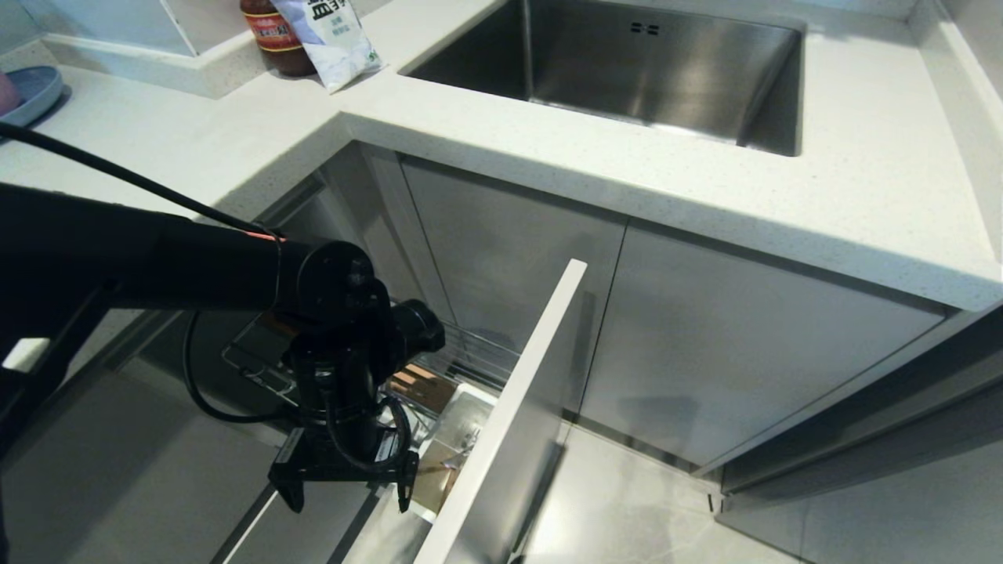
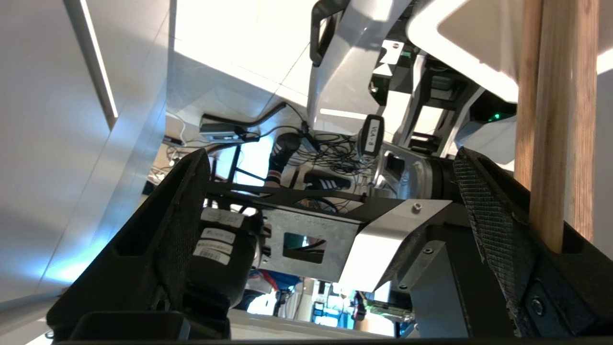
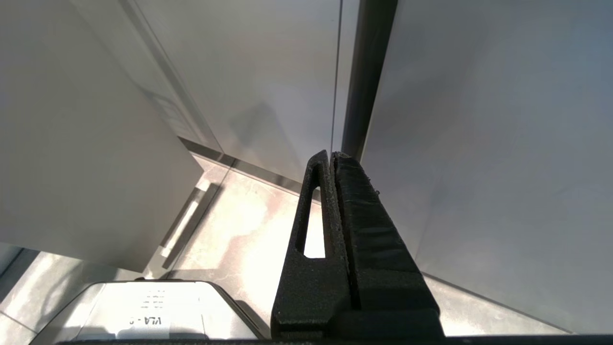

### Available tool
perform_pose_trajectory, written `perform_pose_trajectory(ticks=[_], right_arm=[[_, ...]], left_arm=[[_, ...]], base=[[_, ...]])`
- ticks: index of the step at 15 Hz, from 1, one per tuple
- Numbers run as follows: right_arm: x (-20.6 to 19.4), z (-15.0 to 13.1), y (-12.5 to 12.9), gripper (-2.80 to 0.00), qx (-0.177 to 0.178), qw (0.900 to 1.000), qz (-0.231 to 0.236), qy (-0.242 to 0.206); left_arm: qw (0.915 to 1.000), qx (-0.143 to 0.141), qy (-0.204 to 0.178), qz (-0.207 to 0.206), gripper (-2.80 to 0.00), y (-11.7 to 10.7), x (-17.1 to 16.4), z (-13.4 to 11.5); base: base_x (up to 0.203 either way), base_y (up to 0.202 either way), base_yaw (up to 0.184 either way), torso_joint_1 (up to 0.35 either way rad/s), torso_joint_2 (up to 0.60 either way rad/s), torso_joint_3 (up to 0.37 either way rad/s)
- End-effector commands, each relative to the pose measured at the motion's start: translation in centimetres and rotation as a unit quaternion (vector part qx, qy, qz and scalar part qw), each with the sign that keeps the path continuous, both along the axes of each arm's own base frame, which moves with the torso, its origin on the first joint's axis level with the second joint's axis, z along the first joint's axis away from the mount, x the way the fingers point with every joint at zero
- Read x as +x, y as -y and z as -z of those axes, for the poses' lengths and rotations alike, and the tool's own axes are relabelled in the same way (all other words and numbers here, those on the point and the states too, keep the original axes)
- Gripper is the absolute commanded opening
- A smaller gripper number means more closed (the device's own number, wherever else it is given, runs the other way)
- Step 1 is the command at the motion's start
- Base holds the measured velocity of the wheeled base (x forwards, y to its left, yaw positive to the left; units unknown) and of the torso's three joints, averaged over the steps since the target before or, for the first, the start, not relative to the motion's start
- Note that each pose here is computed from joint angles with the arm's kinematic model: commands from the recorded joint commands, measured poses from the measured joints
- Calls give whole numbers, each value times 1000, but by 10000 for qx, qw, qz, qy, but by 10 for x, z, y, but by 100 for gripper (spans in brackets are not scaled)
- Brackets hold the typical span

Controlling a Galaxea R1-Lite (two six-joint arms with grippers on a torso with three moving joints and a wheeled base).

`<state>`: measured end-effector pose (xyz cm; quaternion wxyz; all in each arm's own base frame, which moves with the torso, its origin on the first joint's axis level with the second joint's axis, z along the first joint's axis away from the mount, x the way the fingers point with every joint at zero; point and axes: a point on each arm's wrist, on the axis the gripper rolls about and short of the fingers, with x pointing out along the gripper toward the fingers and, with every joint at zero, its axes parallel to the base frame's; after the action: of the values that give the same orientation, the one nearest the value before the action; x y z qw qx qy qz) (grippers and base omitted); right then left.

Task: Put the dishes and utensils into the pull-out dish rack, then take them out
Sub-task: Take the chopsticks out of the cupboard

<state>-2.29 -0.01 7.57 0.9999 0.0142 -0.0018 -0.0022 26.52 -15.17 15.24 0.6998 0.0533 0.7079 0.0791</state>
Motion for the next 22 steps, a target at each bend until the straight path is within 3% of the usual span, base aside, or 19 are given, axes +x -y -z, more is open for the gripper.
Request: perform_pose_trajectory(ticks=[1,6,12,15,22], right_arm=[[0,0,0,-280,-3,10000,0,10],[0,0,0,-280,0,10000,0,7],[0,0,0,-280,-3,10000,0,5],[0,0,0,-280,-3,10000,0,6],[0,0,0,-280,2,10000,0,7]], left_arm=[[9999,-51,-52,76,0,4,-6,-3],[9983,-290,-405,312,0,8,-11,-2],[9980,-250,-493,309,0,12,-5,9],[9973,-411,-536,288,0,15,-1,14],[9980,-95,-548,284,0,7,-8,5]], base=[[0,0,0,0,0,0],[0,0,0,0,0,0],[0,0,0,0,0,0],[0,0,0,0,0,0],[0,0,0,0,0,0]])
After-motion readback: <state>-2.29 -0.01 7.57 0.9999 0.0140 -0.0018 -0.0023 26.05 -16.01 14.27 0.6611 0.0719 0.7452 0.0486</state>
